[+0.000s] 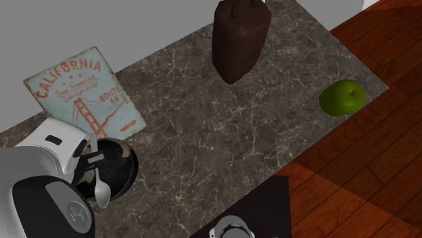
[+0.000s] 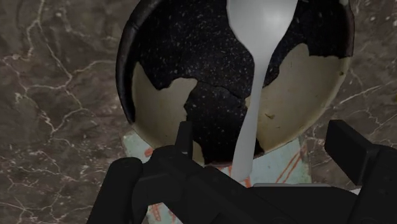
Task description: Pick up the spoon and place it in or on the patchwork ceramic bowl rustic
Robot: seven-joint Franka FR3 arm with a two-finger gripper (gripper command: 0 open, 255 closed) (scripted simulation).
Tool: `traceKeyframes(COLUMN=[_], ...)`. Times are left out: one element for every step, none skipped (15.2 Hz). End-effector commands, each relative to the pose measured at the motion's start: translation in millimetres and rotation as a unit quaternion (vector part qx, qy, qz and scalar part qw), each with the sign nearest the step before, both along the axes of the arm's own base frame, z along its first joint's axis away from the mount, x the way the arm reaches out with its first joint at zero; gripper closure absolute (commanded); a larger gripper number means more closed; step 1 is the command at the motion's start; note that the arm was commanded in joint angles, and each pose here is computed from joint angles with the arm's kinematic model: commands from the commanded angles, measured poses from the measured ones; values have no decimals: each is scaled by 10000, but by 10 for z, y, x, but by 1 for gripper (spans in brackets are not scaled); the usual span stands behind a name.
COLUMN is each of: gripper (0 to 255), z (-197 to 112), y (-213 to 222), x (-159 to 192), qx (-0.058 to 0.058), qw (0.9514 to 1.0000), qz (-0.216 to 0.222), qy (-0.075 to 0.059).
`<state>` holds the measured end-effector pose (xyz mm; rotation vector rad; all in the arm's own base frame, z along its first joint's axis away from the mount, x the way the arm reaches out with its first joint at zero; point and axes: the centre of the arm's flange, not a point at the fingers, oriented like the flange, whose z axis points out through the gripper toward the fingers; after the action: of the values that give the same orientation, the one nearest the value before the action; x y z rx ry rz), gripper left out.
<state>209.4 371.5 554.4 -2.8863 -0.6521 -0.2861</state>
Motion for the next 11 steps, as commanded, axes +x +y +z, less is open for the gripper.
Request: traceKeyframes(gripper=[0, 0, 0, 0, 0, 0, 0, 0, 0, 0, 0], z=[199, 327, 427, 427, 427, 427, 427, 427, 427, 427, 427], y=[-44, -71, -92, -92, -92, -92, -92, -92, -92, -92, -92], x=[-30, -50, -65, -65, -66, -65, -65, -65, -65, -65, -65], qx=[-2, -2, -2, -2, -2, -2, -2, -2, -2, -2, -2], qw=[10000, 10000, 10000, 10000, 10000, 10000, 10000, 10000, 10000, 10000, 10000], qz=[0, 0, 0, 0, 0, 0, 0, 0, 0, 0, 0], qy=[1, 1, 1, 1, 1, 1, 1, 1, 1, 1, 1])
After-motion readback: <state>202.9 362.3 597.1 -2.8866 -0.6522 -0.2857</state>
